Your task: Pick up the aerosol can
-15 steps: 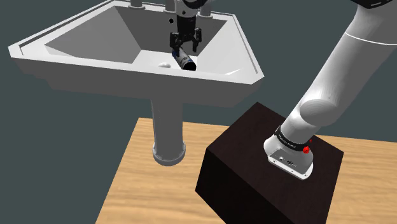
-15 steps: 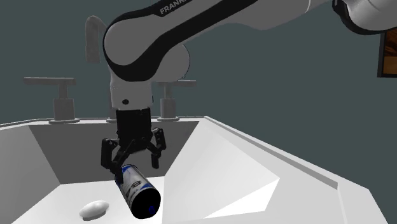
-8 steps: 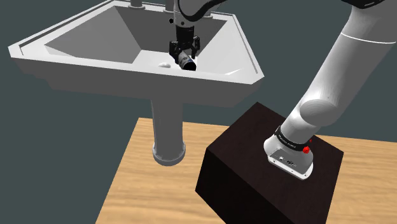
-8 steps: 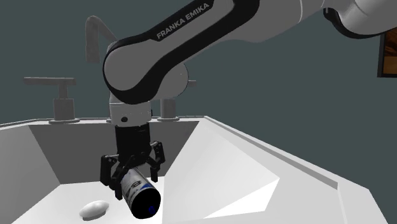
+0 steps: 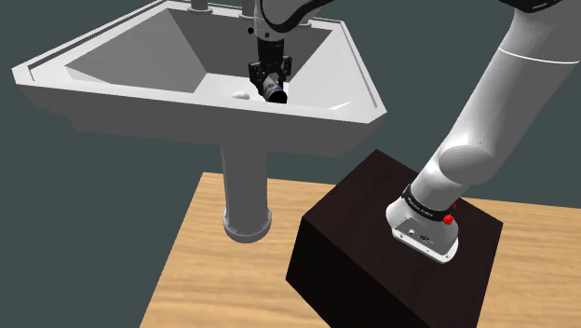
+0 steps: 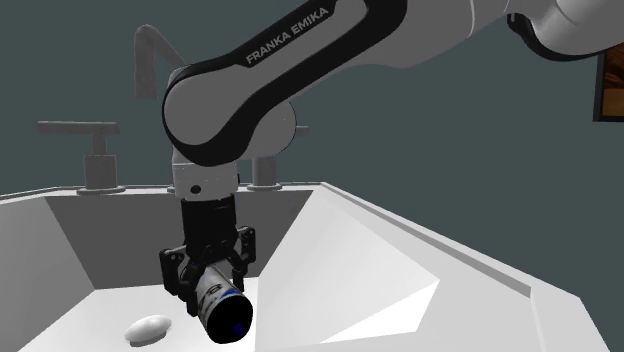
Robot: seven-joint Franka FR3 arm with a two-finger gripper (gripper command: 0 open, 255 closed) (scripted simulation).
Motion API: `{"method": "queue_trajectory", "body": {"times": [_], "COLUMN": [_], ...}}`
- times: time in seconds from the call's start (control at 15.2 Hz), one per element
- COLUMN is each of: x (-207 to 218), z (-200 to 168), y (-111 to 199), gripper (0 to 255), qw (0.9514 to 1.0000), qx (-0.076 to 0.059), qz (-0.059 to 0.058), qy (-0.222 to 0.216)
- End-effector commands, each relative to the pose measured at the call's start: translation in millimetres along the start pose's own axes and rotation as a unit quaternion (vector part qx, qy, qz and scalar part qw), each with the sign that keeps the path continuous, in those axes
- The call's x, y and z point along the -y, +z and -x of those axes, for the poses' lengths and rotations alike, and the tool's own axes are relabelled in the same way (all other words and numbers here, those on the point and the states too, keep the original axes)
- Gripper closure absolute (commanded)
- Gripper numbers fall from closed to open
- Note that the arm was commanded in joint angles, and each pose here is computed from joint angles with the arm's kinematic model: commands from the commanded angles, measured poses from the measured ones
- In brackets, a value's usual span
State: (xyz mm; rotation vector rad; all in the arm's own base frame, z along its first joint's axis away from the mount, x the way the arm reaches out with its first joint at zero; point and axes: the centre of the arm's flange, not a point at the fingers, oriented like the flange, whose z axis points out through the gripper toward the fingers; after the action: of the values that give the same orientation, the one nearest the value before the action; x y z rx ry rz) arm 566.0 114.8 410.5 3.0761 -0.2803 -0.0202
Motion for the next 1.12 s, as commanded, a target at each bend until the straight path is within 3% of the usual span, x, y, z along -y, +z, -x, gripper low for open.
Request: {"method": "queue_trajectory", "body": {"times": [0.0, 0.13, 1.06], "x": [0, 0, -4], "z": [0, 0, 1], "y": [1, 2, -72], "gripper": [255, 255, 255], "qw": [1.0, 1.0, 1.0], "qx": [0.001, 0.001, 0.001], "qz": [0.0, 0.0, 0.0], "qy": [0.0, 0.0, 0.0]}}
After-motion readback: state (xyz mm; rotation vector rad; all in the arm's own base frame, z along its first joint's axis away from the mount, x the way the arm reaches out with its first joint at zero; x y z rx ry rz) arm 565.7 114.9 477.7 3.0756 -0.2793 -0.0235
